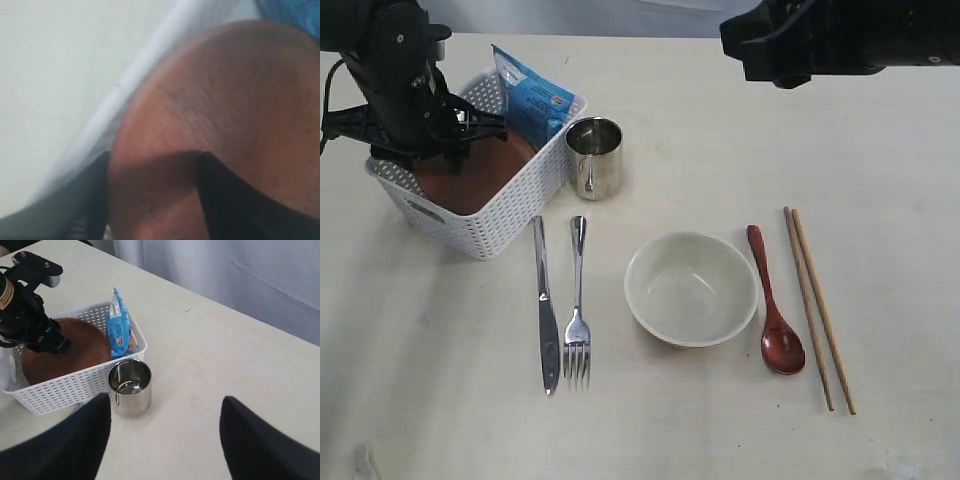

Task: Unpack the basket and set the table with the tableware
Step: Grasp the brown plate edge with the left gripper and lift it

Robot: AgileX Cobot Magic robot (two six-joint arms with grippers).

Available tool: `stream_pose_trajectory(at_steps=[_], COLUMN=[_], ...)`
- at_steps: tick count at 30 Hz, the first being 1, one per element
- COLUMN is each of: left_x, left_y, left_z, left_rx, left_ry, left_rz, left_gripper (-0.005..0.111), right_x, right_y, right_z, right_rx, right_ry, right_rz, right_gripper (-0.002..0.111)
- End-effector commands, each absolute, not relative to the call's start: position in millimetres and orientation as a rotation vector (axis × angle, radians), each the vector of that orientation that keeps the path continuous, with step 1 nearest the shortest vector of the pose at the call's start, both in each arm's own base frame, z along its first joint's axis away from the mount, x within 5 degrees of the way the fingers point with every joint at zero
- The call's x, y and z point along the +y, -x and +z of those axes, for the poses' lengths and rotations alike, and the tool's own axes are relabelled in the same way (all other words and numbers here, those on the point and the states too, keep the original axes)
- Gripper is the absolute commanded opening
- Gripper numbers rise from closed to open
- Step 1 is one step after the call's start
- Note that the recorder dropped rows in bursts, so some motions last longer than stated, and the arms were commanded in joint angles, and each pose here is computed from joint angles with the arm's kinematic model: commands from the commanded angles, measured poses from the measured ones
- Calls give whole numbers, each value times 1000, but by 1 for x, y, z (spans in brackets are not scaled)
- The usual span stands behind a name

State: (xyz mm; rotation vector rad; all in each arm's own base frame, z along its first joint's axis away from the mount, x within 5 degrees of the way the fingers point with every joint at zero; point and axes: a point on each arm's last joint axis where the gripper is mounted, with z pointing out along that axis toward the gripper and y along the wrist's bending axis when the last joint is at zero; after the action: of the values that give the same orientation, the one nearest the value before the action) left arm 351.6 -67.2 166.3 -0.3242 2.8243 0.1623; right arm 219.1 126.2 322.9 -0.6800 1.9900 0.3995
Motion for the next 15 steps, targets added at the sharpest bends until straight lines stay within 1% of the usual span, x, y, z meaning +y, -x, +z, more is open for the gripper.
stream_pose_trajectory(at_steps=[1,6,15], left_x=[-66,-65,-64], left_y=[-347,-344,-328], left_z=[158,177,241], left_rx=[2884,2845,2683], left_ry=[301,250,189], left_rz=[209,191,76], left_gripper=[0,0,0], right_x=[125,125,125], right_y=[-219,-219,-219], right_z=[325,325,325], right_rx=[1986,1986,1984], right_ry=[672,672,671], right_rz=[399,399,399], right_gripper=[60,60,60])
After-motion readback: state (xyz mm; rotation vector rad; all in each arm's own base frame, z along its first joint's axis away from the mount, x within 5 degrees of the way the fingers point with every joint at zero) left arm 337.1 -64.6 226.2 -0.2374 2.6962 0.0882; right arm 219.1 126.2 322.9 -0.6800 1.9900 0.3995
